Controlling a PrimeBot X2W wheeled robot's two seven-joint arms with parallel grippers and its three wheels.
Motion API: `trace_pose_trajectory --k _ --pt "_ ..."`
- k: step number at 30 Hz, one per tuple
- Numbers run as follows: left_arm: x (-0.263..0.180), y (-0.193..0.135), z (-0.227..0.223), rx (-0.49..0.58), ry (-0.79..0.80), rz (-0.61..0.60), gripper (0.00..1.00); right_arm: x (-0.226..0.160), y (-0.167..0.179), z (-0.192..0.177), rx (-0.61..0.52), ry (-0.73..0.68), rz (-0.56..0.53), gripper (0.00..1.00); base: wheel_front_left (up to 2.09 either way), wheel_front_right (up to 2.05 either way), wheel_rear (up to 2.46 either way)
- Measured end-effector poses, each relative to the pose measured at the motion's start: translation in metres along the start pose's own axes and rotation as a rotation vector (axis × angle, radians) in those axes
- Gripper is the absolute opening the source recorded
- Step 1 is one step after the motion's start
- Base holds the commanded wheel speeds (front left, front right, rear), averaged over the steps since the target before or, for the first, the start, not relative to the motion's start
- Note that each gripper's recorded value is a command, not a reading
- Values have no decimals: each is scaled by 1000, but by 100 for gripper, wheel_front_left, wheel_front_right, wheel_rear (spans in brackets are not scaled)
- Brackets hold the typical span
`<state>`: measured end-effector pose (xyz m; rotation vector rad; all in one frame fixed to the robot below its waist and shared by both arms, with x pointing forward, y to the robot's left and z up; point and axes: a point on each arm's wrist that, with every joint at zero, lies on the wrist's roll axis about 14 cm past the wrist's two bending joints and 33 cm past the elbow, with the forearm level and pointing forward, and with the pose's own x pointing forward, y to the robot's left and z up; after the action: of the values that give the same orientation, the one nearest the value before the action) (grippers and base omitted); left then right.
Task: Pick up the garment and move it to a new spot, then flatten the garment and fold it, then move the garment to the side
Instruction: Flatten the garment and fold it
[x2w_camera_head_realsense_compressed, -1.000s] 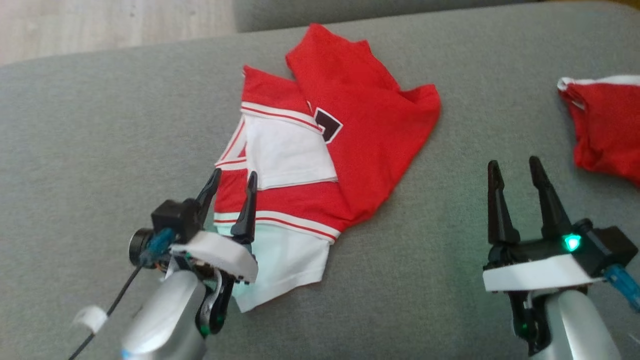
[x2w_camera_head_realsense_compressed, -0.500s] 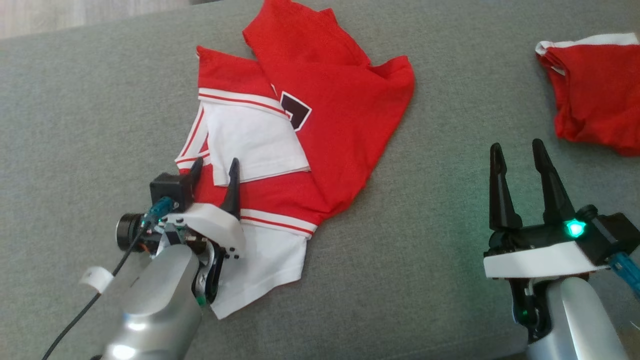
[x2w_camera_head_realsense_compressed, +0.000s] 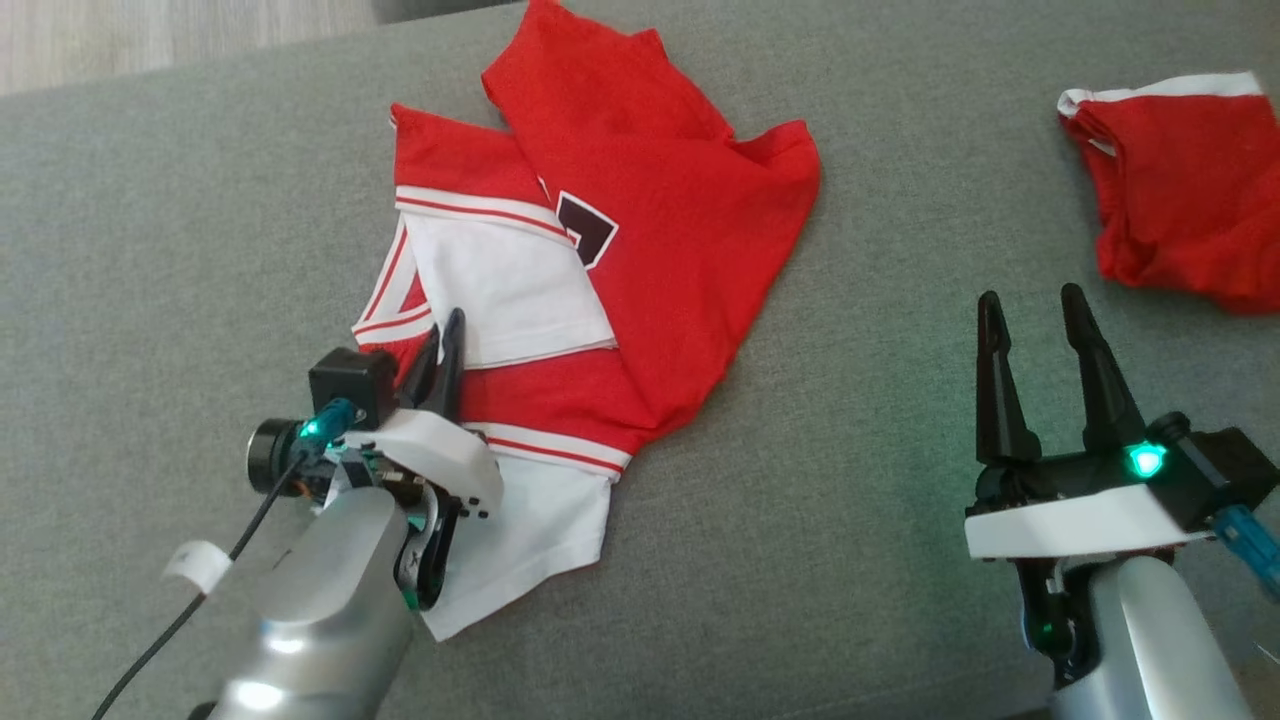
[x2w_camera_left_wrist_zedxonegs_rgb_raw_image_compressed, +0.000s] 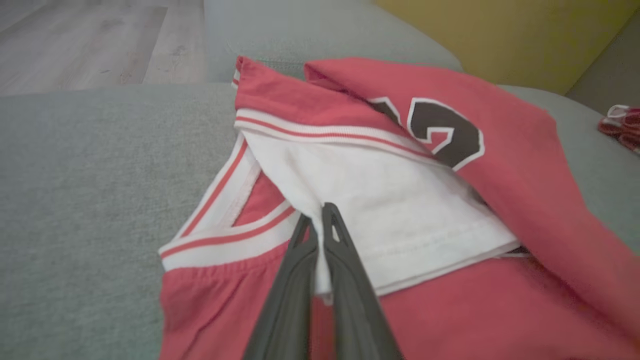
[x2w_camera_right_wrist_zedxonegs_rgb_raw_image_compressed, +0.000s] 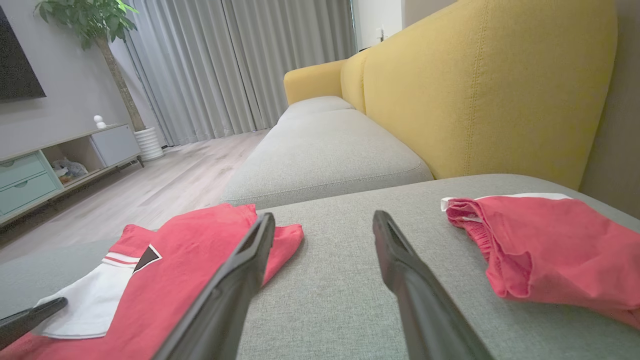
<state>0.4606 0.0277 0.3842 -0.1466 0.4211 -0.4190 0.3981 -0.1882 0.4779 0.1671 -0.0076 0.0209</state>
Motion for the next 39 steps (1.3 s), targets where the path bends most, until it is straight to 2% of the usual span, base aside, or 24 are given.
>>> trace_pose_trajectory --k 5,9,17,20,25,28,37,38,39 --pt "0 -10 29 -63 -91 -30 0 -3 3 4 1 -8 7 100 0 0 0" --pt "4 -25 64 -158 -163 -95 0 -7 3 7 1 -15 6 100 0 0 0" --pt "27 -24 176 -195 -301 -141 0 -15 -7 8 28 -16 -32 100 0 0 0" --pt "38 -13 202 -291 -313 -123 0 -17 -10 7 41 -12 -42 100 0 0 0" --pt "60 19 223 -303 -306 -36 0 -15 -22 7 56 -13 -81 100 0 0 0" --pt "75 36 233 -348 -297 13 0 -15 -26 -1 52 12 -93 100 0 0 0" --pt "107 117 241 -310 -295 287 0 -7 -40 -6 55 27 -131 100 0 0 0" --pt "108 125 240 -310 -300 317 100 -6 -41 -7 53 30 -133 100 0 0 0" --pt "109 131 240 -310 -314 338 100 -6 -42 -9 52 35 -137 100 0 0 0"
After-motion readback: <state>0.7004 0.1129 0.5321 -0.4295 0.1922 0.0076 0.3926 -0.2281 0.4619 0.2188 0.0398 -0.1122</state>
